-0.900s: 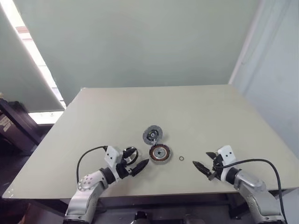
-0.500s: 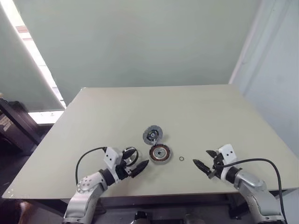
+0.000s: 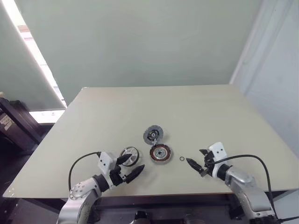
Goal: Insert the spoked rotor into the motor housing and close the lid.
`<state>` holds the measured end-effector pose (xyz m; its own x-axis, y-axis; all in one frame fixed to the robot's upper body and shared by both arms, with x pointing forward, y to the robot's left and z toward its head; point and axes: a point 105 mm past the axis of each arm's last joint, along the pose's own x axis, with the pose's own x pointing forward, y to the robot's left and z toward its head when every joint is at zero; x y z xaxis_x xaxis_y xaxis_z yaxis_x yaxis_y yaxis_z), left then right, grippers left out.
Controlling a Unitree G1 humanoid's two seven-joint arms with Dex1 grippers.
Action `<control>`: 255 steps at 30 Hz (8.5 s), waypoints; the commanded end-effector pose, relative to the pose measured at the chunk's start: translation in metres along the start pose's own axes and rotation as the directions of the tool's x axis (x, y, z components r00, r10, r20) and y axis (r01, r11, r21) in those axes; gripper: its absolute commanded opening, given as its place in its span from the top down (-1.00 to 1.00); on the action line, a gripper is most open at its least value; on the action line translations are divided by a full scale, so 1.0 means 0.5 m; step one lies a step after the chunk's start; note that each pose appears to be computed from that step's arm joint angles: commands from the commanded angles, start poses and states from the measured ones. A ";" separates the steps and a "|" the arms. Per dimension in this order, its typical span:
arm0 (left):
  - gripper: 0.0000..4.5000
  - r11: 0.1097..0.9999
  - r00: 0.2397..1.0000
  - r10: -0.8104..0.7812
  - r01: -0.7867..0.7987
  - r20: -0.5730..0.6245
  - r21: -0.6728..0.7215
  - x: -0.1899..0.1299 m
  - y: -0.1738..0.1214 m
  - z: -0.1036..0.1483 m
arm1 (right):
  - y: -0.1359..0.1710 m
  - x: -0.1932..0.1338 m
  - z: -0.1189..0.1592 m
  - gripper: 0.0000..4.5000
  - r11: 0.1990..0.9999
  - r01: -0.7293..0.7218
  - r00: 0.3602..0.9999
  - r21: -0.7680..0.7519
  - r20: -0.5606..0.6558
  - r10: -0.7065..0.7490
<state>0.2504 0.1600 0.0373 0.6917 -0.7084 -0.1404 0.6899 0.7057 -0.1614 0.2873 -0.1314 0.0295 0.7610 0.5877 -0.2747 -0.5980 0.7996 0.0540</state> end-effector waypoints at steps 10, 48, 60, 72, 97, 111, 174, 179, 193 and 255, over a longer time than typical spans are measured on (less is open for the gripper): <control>-0.98 0.993 0.995 -0.101 0.102 -0.010 0.055 0.003 -0.031 0.010 | 0.013 0.059 0.004 -1.00 0.998 -0.042 0.998 -0.038 -0.038 0.041; -1.00 0.988 0.991 -0.130 0.132 -0.024 0.083 0.014 -0.032 0.000 | 0.030 0.109 -0.043 0.65 0.998 -0.048 0.992 -0.052 -0.119 0.041; -1.00 0.993 0.997 -0.082 0.082 0.002 0.083 0.005 -0.017 0.011 | 0.002 0.106 0.065 0.65 0.999 0.031 0.997 0.017 0.063 -0.032; -1.00 0.993 0.999 -0.045 0.042 0.025 0.108 -0.002 0.006 0.019 | 0.075 0.139 0.127 0.65 0.995 -0.072 0.995 -0.075 0.068 0.077; -1.00 0.987 0.999 0.006 -0.012 0.039 0.160 -0.014 0.019 0.022 | 0.158 0.212 0.085 0.65 0.968 -0.210 0.978 -0.140 -0.042 0.206; -1.00 0.986 0.999 0.007 -0.012 0.033 0.167 -0.017 0.021 0.019 | 0.141 0.223 0.076 0.65 0.973 -0.184 0.983 -0.142 -0.056 0.177; -1.00 0.985 1.000 -0.020 0.016 0.019 0.171 -0.009 0.011 0.019 | 0.151 0.228 0.045 0.65 0.967 -0.204 0.975 -0.155 -0.117 0.187; -1.00 0.985 1.000 -0.022 0.019 0.017 0.171 -0.008 0.010 0.019 | 0.148 0.227 0.044 0.65 0.968 -0.198 0.976 -0.155 -0.118 0.181; -1.00 0.985 0.999 -0.030 0.026 0.017 0.172 -0.004 0.009 0.020 | 0.139 0.224 0.047 0.65 0.970 -0.188 0.978 -0.153 -0.122 0.171; -1.00 0.984 0.999 -0.040 0.038 0.007 0.174 0.000 0.008 0.017 | 0.153 0.227 0.053 0.65 0.972 -0.207 0.974 -0.107 -0.115 0.195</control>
<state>0.2514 0.1641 0.0333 0.6687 -0.7279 -0.1519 0.7315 0.6806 -0.0409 0.3306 -0.0049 0.0146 0.5843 0.7011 -0.4087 -0.7622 0.6470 0.0202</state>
